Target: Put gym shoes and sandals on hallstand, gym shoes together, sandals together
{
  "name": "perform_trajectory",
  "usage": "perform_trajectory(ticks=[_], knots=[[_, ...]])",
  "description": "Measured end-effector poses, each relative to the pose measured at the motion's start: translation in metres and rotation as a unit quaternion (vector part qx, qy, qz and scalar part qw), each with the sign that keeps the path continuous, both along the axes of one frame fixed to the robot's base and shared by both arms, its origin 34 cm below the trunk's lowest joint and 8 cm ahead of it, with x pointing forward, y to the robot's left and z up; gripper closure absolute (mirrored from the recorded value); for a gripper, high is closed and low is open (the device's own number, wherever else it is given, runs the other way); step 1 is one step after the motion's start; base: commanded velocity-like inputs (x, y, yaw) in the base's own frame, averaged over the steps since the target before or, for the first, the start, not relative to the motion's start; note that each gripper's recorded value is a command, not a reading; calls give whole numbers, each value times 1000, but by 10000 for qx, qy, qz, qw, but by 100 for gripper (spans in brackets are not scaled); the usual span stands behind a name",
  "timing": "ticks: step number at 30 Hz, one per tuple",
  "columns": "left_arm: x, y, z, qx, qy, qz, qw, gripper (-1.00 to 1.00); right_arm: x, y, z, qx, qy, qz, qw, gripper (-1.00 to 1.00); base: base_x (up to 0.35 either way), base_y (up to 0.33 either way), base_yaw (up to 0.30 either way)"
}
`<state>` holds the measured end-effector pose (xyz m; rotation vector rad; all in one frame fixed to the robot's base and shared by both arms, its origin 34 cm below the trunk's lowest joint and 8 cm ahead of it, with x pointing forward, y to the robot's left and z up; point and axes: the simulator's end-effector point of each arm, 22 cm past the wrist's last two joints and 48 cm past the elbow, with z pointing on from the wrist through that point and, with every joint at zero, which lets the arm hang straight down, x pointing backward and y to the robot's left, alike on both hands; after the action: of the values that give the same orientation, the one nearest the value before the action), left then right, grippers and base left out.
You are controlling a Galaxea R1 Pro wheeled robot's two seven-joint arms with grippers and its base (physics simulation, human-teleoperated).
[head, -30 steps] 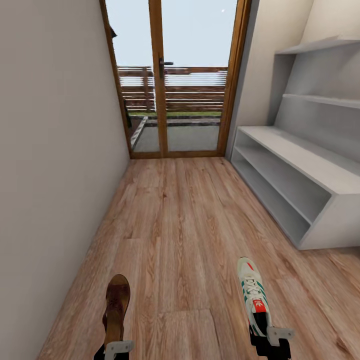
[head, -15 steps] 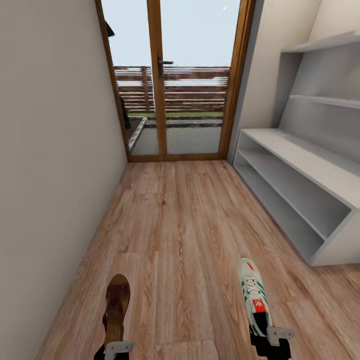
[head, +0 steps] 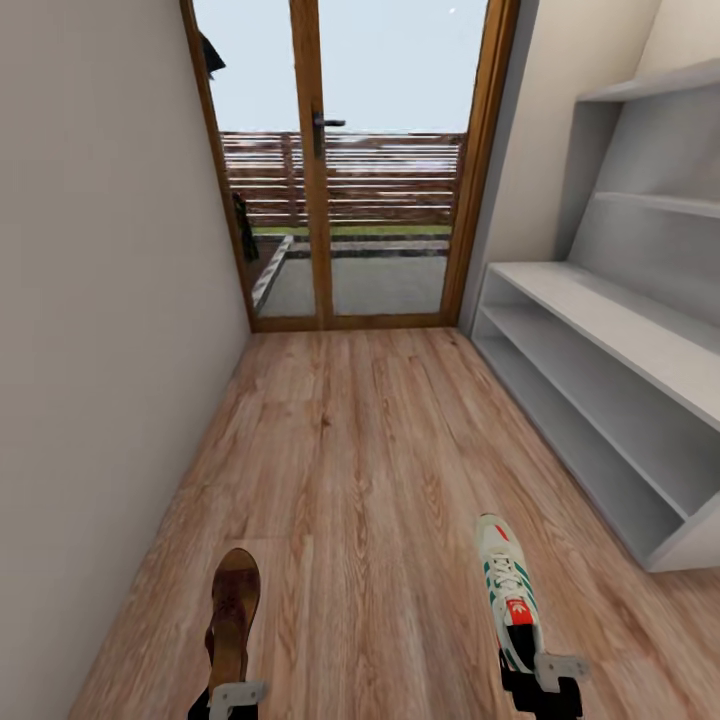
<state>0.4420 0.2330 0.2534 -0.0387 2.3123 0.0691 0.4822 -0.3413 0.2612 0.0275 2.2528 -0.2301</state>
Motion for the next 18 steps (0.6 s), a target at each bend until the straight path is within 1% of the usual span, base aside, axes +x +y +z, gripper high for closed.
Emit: perform_trajectory(ticks=[18], knots=[[-1, 1, 0, 7, 7, 0, 10000, 100, 0, 0, 0, 0, 0, 0, 10000, 100, 340, 0, 0]])
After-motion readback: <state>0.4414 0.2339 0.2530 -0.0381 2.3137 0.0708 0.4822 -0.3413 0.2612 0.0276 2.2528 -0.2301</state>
